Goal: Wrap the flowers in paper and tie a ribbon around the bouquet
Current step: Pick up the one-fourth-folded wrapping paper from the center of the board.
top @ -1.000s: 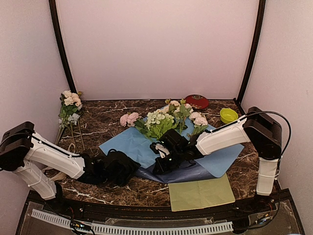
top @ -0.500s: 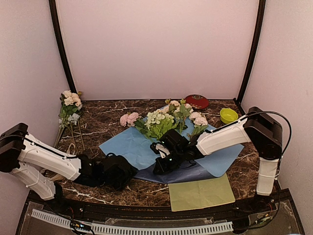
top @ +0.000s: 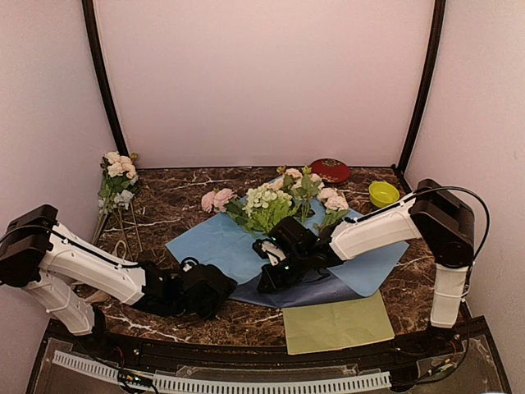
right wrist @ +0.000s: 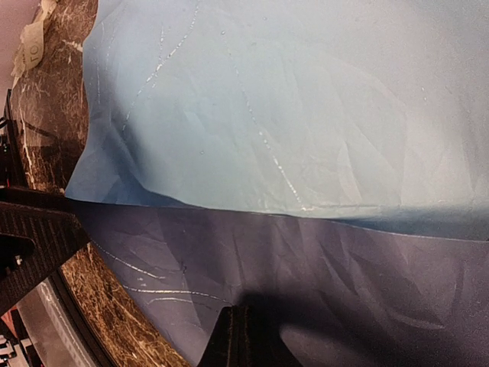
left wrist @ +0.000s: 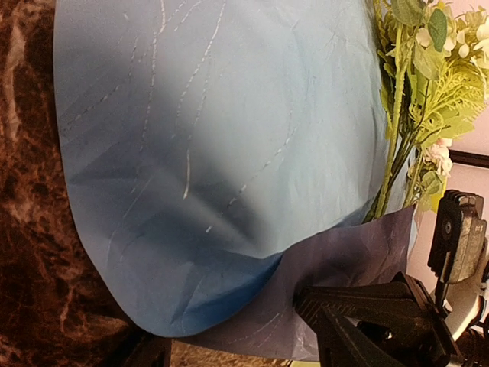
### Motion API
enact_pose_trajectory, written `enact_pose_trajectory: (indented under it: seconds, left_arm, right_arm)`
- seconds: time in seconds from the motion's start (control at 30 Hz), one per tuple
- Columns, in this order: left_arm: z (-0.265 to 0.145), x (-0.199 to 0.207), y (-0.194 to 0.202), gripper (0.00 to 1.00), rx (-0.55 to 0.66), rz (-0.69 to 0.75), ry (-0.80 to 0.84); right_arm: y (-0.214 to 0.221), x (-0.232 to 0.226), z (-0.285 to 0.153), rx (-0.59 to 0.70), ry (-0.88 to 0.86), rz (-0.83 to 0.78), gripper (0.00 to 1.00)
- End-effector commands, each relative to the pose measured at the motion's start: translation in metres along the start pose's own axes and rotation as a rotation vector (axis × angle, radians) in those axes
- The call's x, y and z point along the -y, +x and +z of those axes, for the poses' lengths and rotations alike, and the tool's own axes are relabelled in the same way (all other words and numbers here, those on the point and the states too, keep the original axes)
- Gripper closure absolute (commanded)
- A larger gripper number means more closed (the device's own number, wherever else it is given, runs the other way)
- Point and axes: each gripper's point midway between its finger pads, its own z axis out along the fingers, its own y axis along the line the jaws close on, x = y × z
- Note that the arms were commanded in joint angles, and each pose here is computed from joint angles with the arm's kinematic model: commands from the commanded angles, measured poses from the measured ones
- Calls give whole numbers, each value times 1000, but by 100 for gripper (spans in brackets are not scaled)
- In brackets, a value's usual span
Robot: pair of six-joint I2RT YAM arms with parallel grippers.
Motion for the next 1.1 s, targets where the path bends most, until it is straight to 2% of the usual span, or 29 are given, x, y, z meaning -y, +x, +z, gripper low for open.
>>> enact_pose_trajectory:
  seconds: [0.0,0.17,0.33,0.53,0.7,1.07]
  left_arm:
    - [7,-41,-22,33,109,80,-142]
    - [7,-36,-33,42,156,99,-80]
    - [6,-26,-32,52,168,150,-89]
    - [5,-32,-35,79,178,136,-103]
    - [2,-18,-36,100,200,197,-96]
    - [-6,19,-33,100,214,381,-92]
  right_arm:
    - [12,8,-3,-34,32,6,100]
    - [13,8,-4,-34,33,6,100]
    - [13,9,-3,-37,33,3,100]
    - [14,9,-3,-38,35,7,100]
    - [17,11,-1,-46,36,19,100]
    - [12,9,0,-22,-23,61,100]
